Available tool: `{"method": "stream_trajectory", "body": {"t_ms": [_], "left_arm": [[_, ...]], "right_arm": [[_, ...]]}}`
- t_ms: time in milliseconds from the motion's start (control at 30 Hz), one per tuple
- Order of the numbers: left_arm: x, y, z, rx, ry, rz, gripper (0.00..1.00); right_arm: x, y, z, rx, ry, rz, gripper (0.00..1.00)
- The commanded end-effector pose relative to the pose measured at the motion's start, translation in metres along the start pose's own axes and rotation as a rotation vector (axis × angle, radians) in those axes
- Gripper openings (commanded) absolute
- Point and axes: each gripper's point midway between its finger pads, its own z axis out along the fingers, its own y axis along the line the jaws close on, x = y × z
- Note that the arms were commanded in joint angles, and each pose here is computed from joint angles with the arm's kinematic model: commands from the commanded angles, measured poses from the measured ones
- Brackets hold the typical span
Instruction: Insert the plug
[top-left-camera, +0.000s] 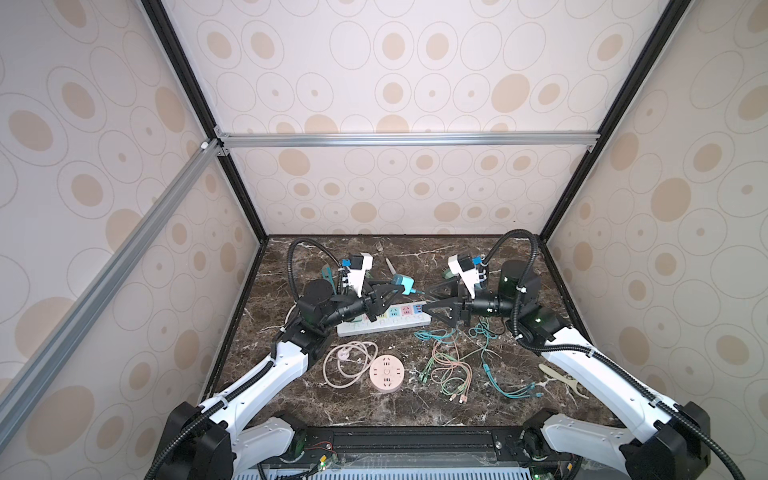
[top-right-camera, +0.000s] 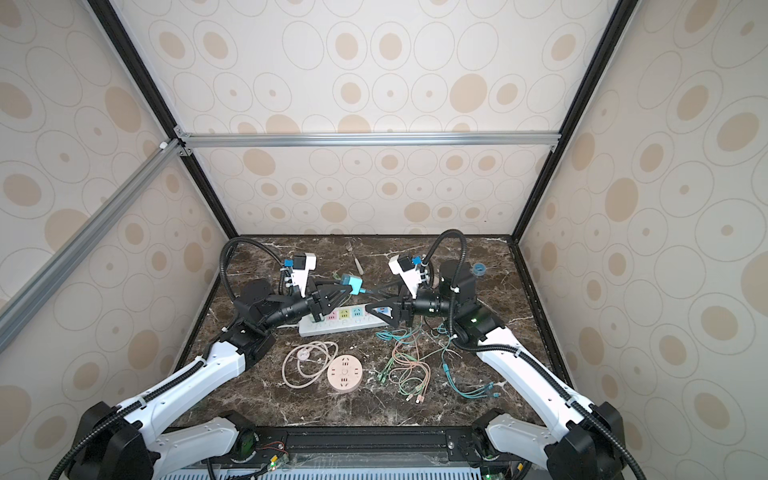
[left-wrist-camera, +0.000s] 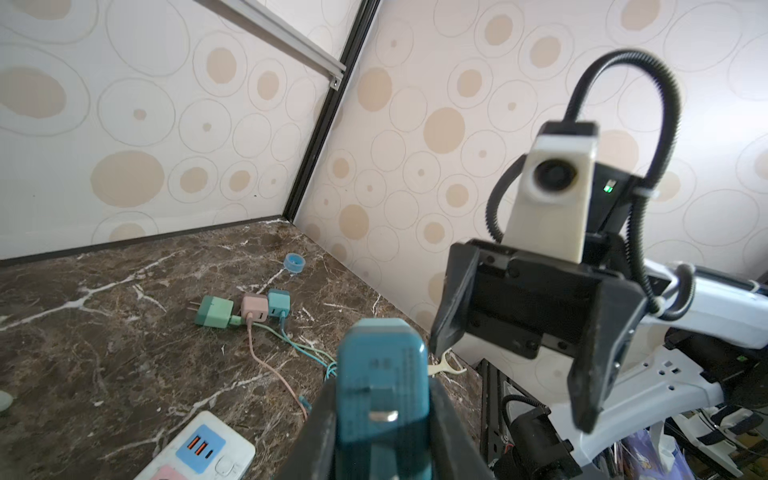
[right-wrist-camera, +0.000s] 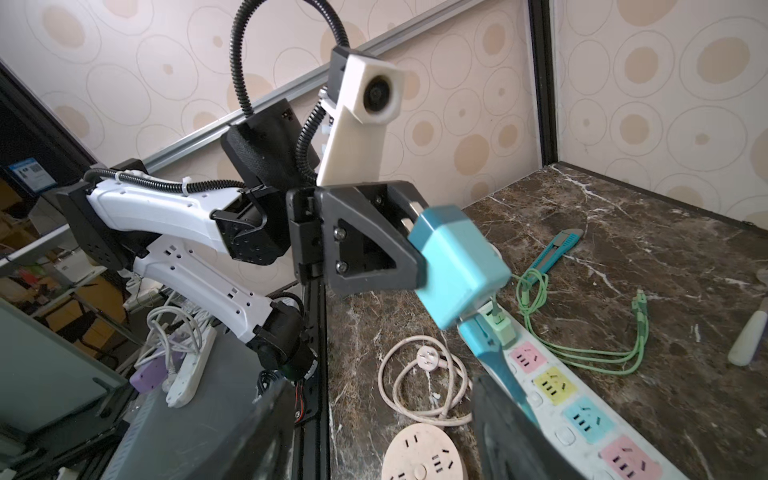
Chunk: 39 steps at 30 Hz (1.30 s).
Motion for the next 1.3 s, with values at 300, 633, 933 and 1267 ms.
{"method": "stream_trajectory", "body": {"t_ms": [300,633,933,1267], "left_arm": [[-0.040,-0.055,-0.016,0.263,-0.193,0.012,0.00],[-0.042,-0.075,-0.031,0.337,-0.223,0.030,0.00],[-0.046,-0.086,-0.039,0.405,-0.263,0.019,0.00],[-0.043,-0.084,-0.041,0.423,-0.283,-0.002,0.00]], "right_arm": [[-0.033,0.022,0.026,-0.146,-0.234,-0.043,0.66],[-0.063,0.024,0.028,-0.217,-0.396,-0.076,0.61],[-0.074,0.026,0.034,-0.248,-0.447,-0.084,0.60],[-0.086,0.040,0.038,-0.304,-0.470,-0.109,0.52]]}}
